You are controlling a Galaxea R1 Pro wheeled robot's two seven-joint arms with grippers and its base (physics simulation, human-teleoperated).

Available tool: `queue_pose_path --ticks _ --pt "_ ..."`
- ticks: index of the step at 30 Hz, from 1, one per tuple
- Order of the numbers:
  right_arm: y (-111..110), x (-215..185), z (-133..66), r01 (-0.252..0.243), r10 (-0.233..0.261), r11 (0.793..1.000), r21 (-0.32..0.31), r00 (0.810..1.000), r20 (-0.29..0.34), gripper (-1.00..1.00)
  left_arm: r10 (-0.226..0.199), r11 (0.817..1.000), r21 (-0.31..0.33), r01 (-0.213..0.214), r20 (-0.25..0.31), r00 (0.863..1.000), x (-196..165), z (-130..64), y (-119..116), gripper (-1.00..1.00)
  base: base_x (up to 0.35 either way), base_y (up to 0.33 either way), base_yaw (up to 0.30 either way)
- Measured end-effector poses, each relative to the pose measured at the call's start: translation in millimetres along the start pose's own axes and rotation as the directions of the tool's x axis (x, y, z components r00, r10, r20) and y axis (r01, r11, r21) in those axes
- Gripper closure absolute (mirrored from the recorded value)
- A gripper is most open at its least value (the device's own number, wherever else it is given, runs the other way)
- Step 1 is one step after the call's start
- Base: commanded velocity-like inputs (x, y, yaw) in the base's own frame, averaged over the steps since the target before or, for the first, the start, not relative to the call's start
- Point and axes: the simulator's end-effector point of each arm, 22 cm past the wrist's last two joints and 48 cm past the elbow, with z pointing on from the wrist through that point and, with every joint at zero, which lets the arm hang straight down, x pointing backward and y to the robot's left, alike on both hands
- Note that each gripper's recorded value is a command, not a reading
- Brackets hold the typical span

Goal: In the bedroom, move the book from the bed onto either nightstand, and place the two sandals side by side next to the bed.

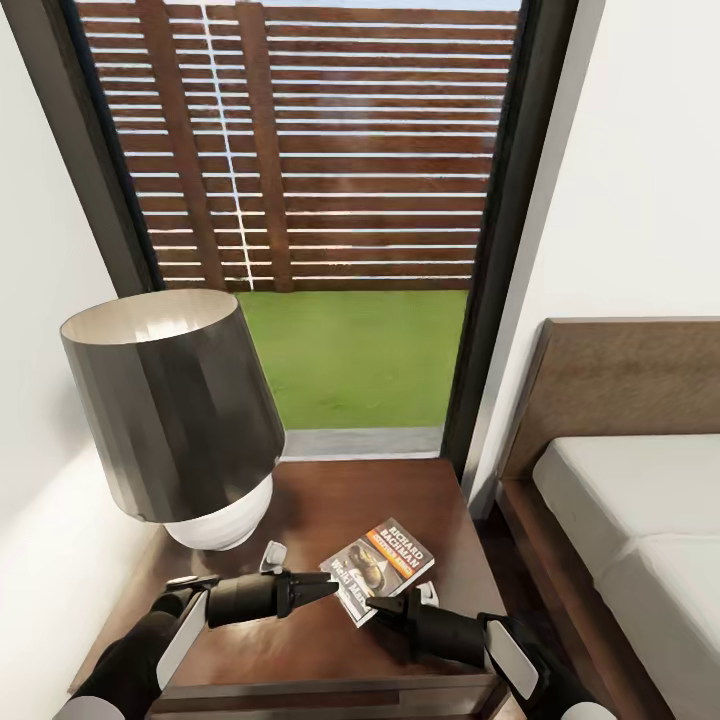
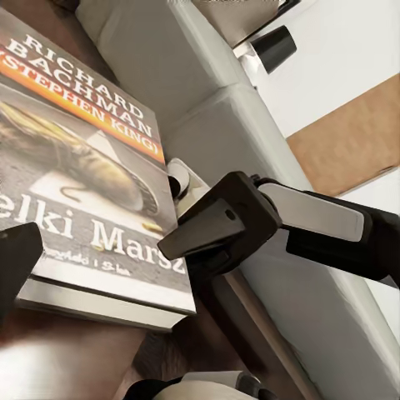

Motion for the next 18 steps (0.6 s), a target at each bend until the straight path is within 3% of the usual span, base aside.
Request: queue_pose_path --ticks 5,18 --pt "0.4 1.1 0.3 -0.008 0.008 1.000 -0.002 1.000 -0.004 1.00 0.000 1.000 0.000 0.000 0.000 1.000 0.1 0.1 0.1 -1.00 0.127 0.000 0.000" --pt "0.3 0.4 0.5 -0.004 0.004 1.000 -0.003 1.000 -0.001 1.00 -0.001 1.000 0.000 0.001 0.000 1.000 0.2 0.2 0.2 -1.00 0.005 0.000 0.000"
